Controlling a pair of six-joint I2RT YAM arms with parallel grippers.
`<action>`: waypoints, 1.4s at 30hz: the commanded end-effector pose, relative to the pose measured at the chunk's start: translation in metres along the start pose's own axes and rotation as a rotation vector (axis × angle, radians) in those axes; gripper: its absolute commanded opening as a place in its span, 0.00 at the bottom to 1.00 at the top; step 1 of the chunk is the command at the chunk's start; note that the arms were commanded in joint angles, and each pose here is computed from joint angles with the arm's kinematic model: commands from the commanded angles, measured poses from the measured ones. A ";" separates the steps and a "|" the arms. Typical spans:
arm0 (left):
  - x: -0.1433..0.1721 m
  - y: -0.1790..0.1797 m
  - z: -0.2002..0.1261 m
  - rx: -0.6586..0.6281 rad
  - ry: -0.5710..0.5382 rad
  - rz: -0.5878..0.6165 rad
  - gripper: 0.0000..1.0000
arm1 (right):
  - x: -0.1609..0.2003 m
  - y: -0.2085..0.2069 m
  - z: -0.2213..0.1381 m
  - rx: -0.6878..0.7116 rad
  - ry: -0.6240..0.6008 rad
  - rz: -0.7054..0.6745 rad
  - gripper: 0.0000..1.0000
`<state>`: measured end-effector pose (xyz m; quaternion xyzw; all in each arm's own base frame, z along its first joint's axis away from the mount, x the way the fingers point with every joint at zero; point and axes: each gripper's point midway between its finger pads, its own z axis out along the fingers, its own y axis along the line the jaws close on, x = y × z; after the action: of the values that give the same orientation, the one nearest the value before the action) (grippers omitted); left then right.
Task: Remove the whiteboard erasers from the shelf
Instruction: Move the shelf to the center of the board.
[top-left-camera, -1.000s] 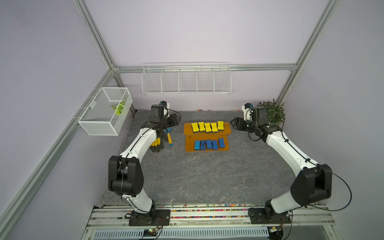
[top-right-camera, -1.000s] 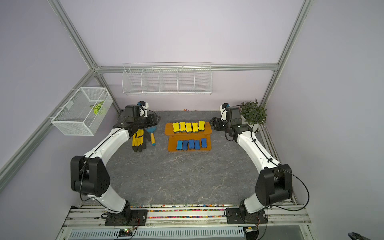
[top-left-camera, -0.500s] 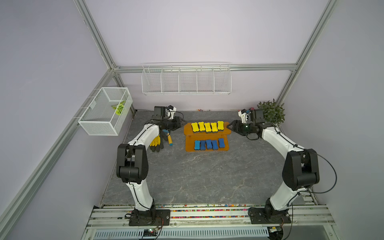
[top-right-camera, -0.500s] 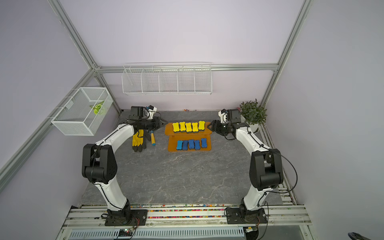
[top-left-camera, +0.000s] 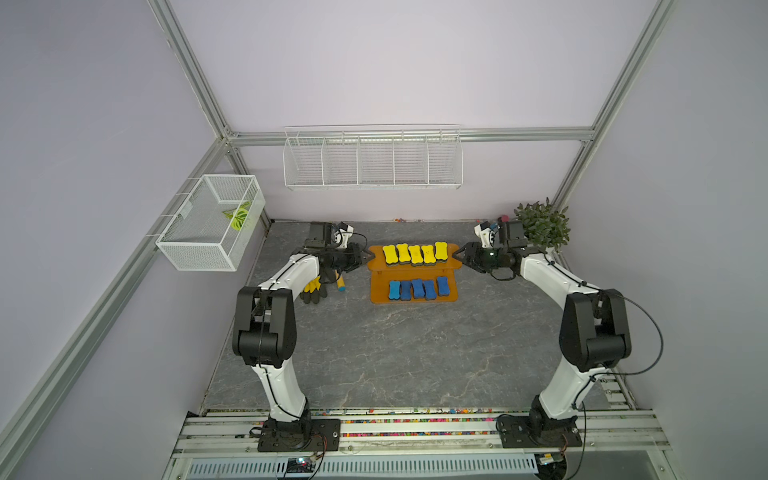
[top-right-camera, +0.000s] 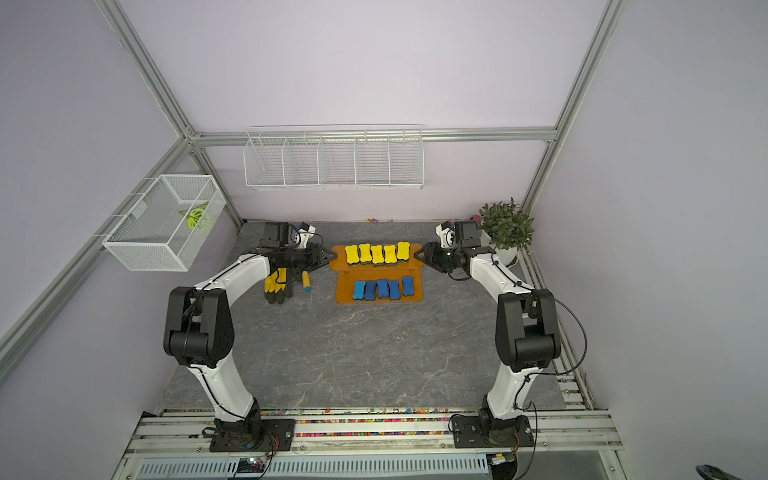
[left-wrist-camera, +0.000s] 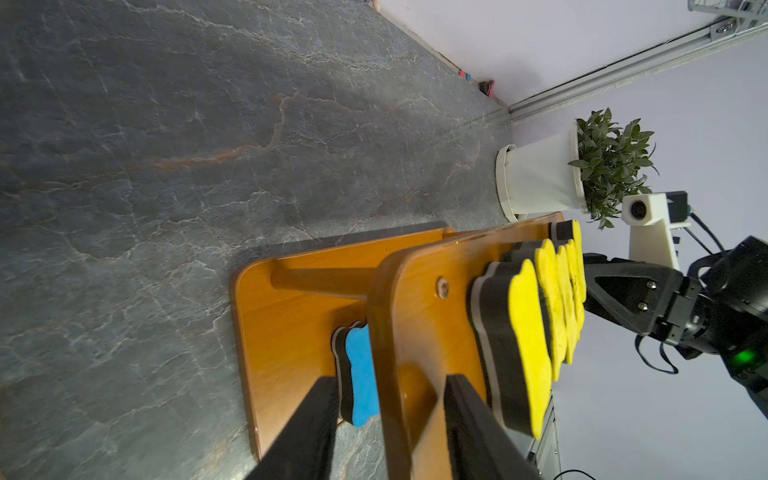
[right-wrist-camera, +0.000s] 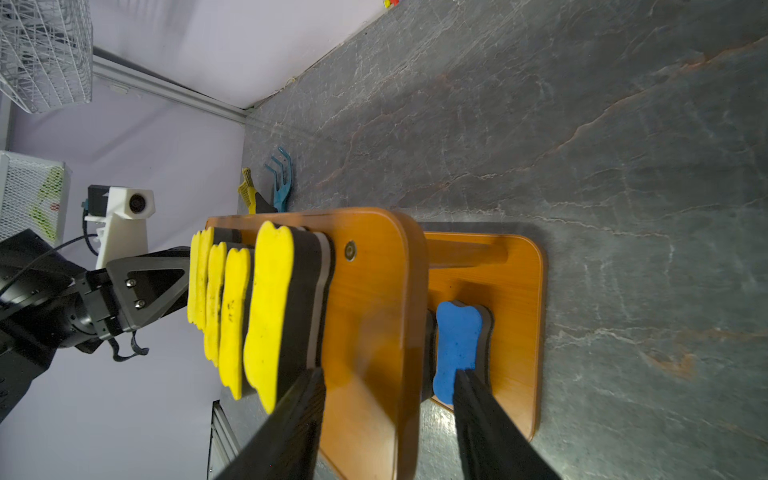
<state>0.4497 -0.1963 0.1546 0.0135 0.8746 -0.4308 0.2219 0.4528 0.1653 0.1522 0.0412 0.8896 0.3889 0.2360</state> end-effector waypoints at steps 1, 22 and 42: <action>0.002 0.003 0.004 0.027 0.009 -0.018 0.46 | 0.007 -0.008 0.011 -0.031 0.021 0.033 0.53; 0.008 -0.012 0.011 0.186 -0.014 -0.065 0.09 | 0.017 -0.003 0.014 -0.093 0.031 0.070 0.21; 0.033 -0.027 -0.020 0.160 -0.031 -0.095 0.00 | 0.054 0.025 0.007 -0.037 0.068 0.013 0.14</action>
<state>0.4224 -0.1874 0.1553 -0.0618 0.8385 -0.5022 0.2023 0.4246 0.1892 0.1524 0.0616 0.8749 0.4341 0.2056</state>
